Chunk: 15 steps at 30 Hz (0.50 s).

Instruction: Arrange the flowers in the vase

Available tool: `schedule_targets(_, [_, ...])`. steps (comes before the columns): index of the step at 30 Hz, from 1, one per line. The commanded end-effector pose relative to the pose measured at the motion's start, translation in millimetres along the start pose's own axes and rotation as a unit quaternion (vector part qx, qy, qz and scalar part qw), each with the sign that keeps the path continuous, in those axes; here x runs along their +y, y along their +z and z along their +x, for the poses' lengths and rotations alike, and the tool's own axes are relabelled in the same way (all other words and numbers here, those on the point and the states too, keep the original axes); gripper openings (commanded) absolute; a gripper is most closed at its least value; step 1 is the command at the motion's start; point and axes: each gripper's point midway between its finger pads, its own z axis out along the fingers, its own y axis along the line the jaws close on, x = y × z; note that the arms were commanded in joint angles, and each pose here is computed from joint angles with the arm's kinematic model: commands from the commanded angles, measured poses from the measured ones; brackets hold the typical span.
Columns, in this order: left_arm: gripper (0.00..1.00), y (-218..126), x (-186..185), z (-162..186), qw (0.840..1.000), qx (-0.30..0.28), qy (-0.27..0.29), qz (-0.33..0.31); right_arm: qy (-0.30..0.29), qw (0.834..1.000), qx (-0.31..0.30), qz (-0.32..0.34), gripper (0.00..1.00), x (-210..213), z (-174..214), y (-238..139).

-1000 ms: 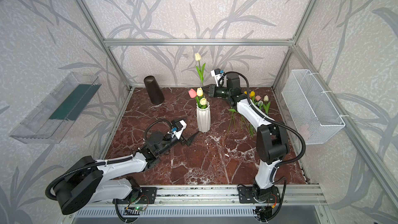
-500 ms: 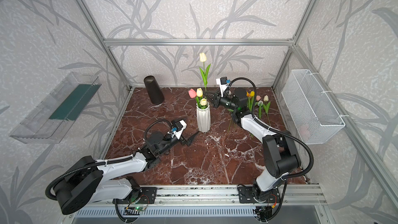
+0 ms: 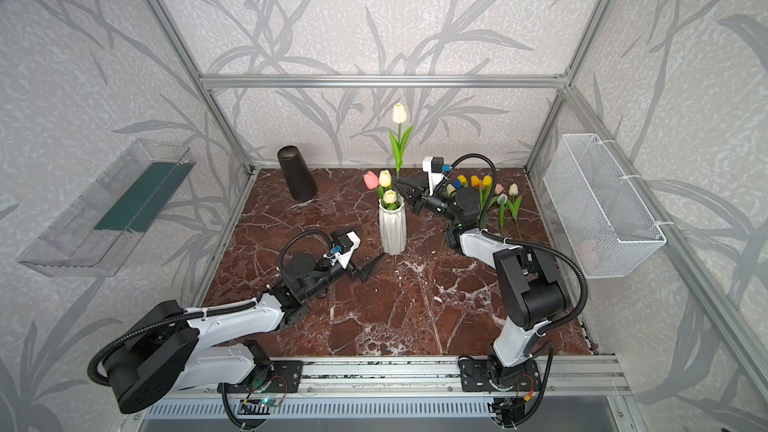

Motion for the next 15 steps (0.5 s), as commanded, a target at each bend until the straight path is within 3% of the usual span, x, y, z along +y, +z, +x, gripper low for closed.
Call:
schedule_targets(1, [0.99,1,-3,-6,1.000,-0.008,0.010,0.009,-0.029,0.999,-0.015,-0.011,0.00,3,7,-1])
schedule_targets(15, [0.99,8,-4,-9,1.000,-0.006,0.015,0.017,-0.049,0.998,0.003,-0.028,0.00,9,29,6])
